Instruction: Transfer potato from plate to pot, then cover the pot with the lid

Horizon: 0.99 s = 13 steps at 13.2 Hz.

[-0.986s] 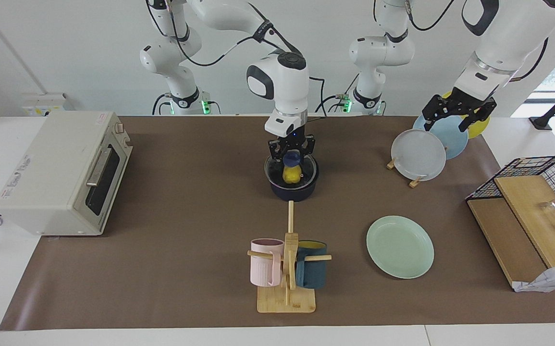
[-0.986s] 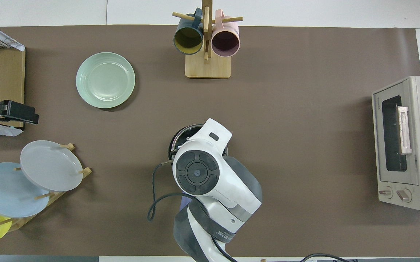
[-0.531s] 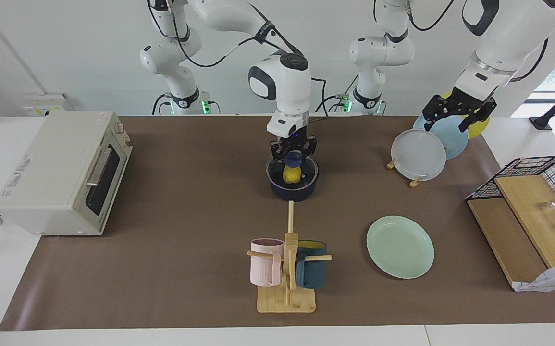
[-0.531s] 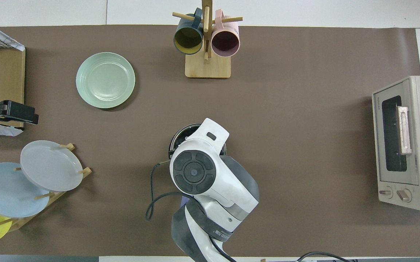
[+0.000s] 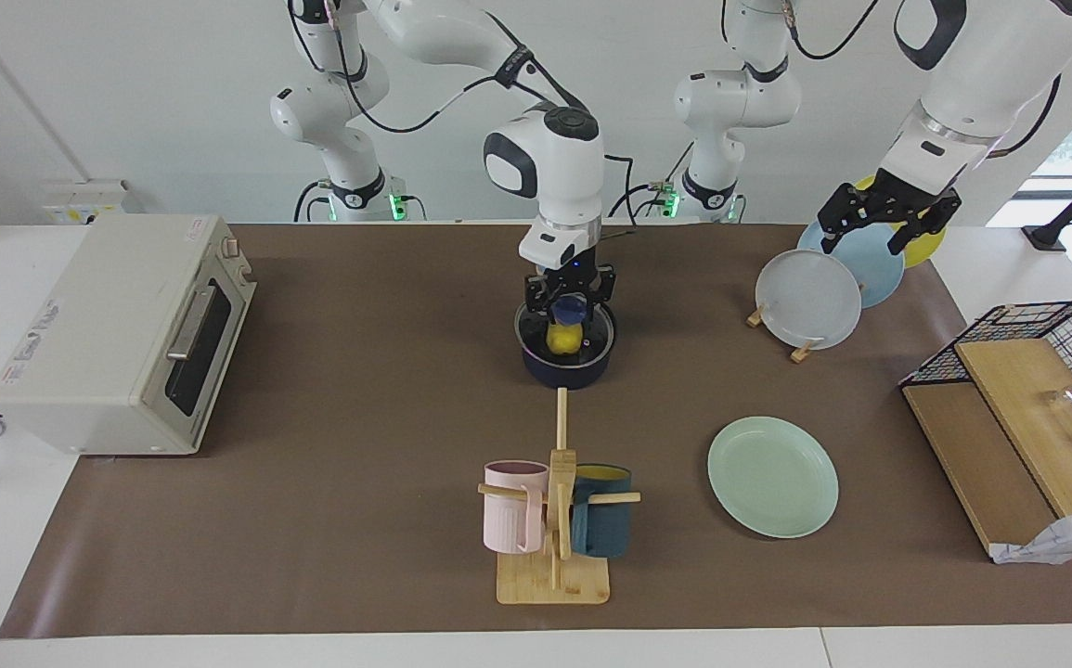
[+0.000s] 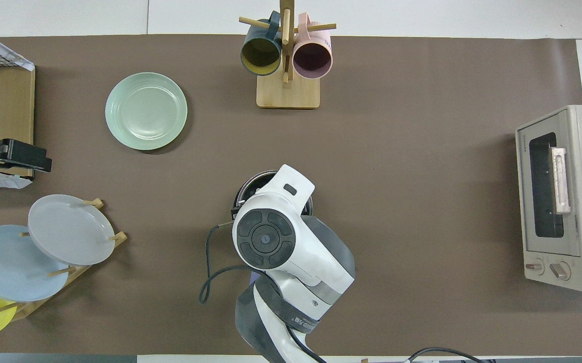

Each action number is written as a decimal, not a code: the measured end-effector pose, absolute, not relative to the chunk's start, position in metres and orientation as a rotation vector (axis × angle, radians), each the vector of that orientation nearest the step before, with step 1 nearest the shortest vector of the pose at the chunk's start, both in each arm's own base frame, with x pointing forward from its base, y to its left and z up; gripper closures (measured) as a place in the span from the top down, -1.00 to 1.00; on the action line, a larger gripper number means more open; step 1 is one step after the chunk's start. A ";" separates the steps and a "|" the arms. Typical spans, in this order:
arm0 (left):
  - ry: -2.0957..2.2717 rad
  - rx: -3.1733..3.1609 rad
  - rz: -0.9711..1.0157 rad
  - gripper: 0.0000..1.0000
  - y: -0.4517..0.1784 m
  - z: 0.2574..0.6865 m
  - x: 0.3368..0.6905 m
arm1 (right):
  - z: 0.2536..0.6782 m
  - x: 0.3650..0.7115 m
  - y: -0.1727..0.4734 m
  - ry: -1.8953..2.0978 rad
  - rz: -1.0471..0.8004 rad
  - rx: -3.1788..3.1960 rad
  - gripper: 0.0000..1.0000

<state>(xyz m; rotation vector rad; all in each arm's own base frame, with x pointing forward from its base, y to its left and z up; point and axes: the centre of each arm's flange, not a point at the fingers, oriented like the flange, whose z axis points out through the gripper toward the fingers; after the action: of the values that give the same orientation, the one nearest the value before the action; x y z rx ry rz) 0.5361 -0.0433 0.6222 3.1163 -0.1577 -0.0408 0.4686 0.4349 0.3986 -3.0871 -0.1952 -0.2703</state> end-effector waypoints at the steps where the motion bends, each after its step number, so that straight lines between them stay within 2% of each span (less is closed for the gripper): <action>1: -0.155 3.116 -0.041 1.00 -0.043 0.622 0.536 | 0.399 0.469 0.435 -0.192 -0.269 -3.089 0.30; 13: -0.086 3.119 -0.039 1.00 -0.038 0.623 0.536 | 0.402 0.485 0.430 -0.045 -0.156 -3.046 0.30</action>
<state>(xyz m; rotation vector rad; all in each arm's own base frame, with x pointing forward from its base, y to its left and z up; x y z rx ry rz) 0.5360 -0.0382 0.6229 3.1192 -0.0862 -0.0391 0.4855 0.4304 0.4024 -3.0455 -0.0451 -0.1559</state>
